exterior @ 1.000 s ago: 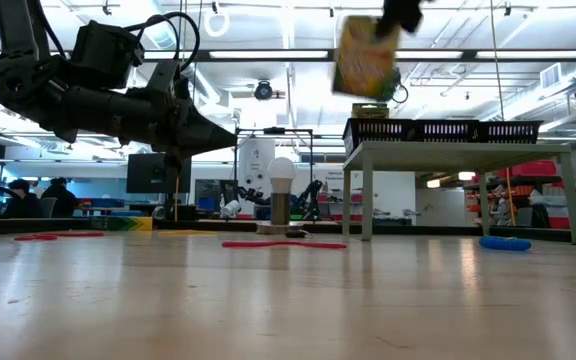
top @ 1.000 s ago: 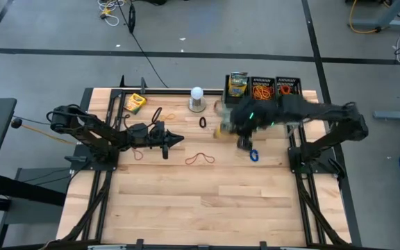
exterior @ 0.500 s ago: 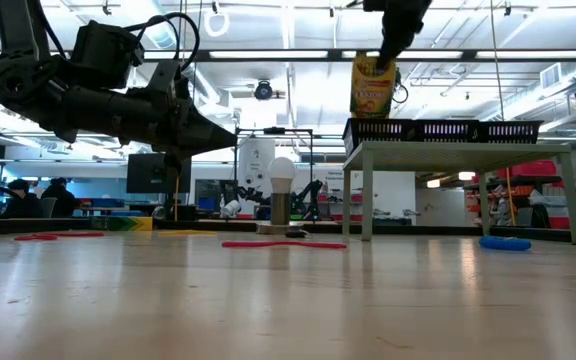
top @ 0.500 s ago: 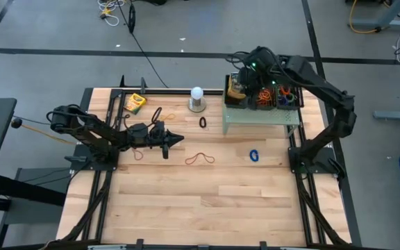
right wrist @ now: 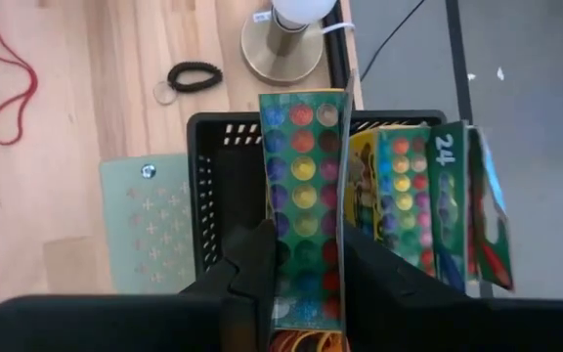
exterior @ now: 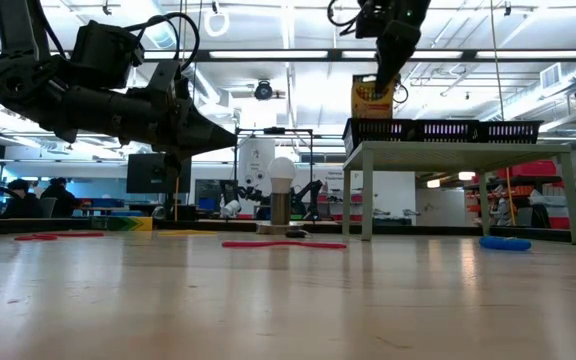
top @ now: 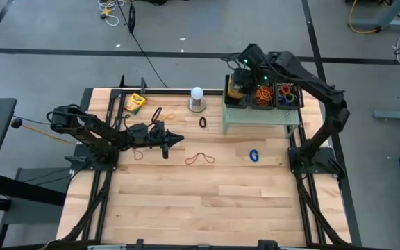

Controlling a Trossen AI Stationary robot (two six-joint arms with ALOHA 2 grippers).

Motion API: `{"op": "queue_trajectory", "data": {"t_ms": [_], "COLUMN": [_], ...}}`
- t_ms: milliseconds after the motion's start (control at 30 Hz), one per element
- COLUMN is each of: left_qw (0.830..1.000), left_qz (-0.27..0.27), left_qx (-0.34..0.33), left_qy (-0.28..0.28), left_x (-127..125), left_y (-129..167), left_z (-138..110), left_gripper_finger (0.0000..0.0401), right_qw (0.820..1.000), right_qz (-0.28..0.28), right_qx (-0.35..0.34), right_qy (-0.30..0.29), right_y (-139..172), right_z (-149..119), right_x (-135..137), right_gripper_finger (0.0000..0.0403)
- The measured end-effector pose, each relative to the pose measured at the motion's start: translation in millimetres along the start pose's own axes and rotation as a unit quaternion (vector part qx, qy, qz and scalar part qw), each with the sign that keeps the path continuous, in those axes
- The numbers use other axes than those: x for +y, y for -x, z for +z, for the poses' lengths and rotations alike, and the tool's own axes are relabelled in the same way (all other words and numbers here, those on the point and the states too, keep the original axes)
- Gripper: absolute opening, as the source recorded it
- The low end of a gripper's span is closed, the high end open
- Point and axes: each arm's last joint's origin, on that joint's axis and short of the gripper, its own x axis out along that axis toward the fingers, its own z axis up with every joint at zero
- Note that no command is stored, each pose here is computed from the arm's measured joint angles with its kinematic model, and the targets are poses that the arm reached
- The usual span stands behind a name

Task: Pick & Place Office Desk Supplies
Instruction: Put the bottom crayon box into the left basket on the shelf

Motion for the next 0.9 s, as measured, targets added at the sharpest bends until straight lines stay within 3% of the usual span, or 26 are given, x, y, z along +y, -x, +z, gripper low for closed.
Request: {"op": "queue_trajectory", "data": {"t_ms": [900], "left_qw": [1.000], "left_qz": [0.000], "left_qx": [0.000], "left_qy": [-0.002], "left_x": [0.1], "left_y": [0.0], "left_z": [0.0], "left_gripper_finger": [0.0010], "right_qw": [1.000], "right_qz": [-0.005], "right_qx": [0.026], "right_qy": [-0.009], "right_y": [-16.8], "right_z": [3.4], "right_x": [-4.1], "right_gripper_finger": [0.0101]}}
